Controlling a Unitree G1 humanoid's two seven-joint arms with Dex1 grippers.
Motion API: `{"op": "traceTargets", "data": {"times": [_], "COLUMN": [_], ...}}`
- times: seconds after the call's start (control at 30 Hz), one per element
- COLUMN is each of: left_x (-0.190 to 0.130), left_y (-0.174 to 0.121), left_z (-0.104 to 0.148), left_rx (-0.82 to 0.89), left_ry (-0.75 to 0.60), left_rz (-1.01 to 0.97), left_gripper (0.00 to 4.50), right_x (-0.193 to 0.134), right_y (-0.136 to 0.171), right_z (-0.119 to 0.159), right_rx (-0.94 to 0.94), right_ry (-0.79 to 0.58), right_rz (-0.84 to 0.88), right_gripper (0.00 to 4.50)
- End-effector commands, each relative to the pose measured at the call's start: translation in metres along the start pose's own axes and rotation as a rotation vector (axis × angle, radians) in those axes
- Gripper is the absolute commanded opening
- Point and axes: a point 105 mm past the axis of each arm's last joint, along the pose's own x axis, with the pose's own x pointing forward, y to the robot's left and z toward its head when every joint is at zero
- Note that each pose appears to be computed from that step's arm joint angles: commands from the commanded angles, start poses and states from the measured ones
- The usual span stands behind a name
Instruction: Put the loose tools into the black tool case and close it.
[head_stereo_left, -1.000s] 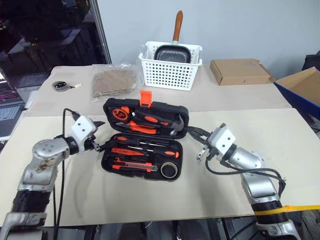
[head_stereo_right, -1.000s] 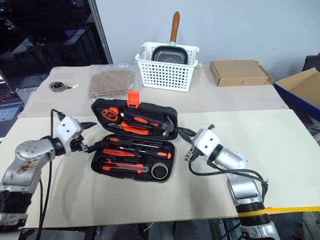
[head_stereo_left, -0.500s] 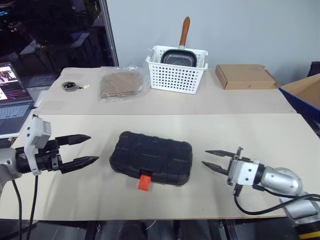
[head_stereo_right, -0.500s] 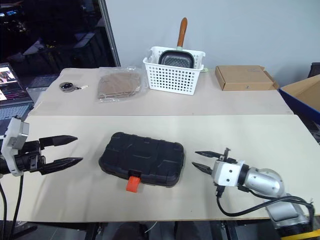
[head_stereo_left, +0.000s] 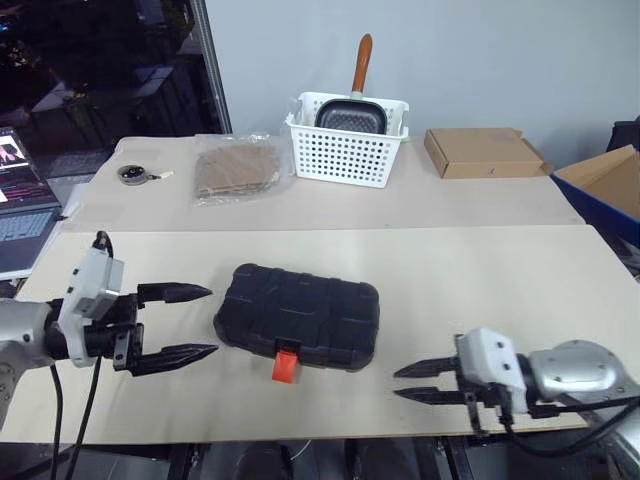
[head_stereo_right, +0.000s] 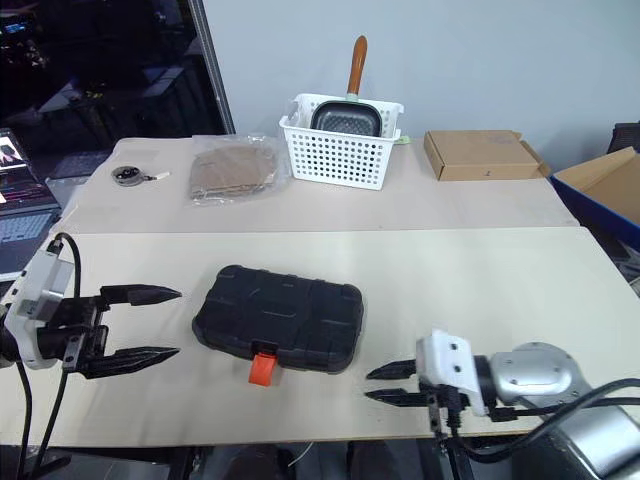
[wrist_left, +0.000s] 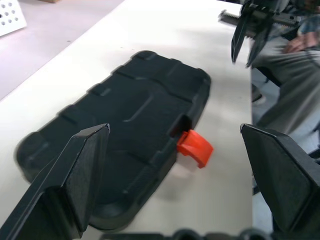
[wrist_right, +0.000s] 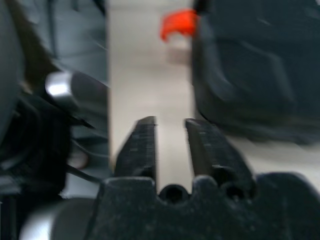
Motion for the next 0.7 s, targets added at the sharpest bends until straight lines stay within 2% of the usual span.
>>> {"op": "traceTargets", "data": {"times": [0.03, 0.1, 0.2, 0.47, 0.7], "left_x": [0.002, 0.002, 0.002, 0.007, 0.019], "left_y": [-0.013, -0.018, -0.025, -0.037, -0.026], "left_z": [0.013, 0.014, 0.013, 0.009, 0.015], "left_rx": [0.064, 0.068, 0.077, 0.075, 0.042], "left_ry": [-0.014, -0.006, 0.007, 0.008, -0.057], "left_rz": [-0.048, -0.065, -0.069, -0.019, 0.094], "left_gripper": [4.50, 4.50, 4.50, 4.50, 4.50], "right_x": [0.021, 0.034, 0.051, 0.047, 0.058], "right_y": [-0.006, -0.011, -0.030, -0.104, -0.175], "right_z": [-0.001, -0.005, -0.009, -0.008, -0.008], "right_rx": [-0.031, -0.054, -0.080, -0.005, 0.086], "right_ry": [0.023, 0.058, 0.100, 0.114, 0.062], "right_rz": [0.079, 0.113, 0.063, -0.332, -0.617], "right_gripper": [0.08, 0.08, 0.08, 0.08, 0.08]}}
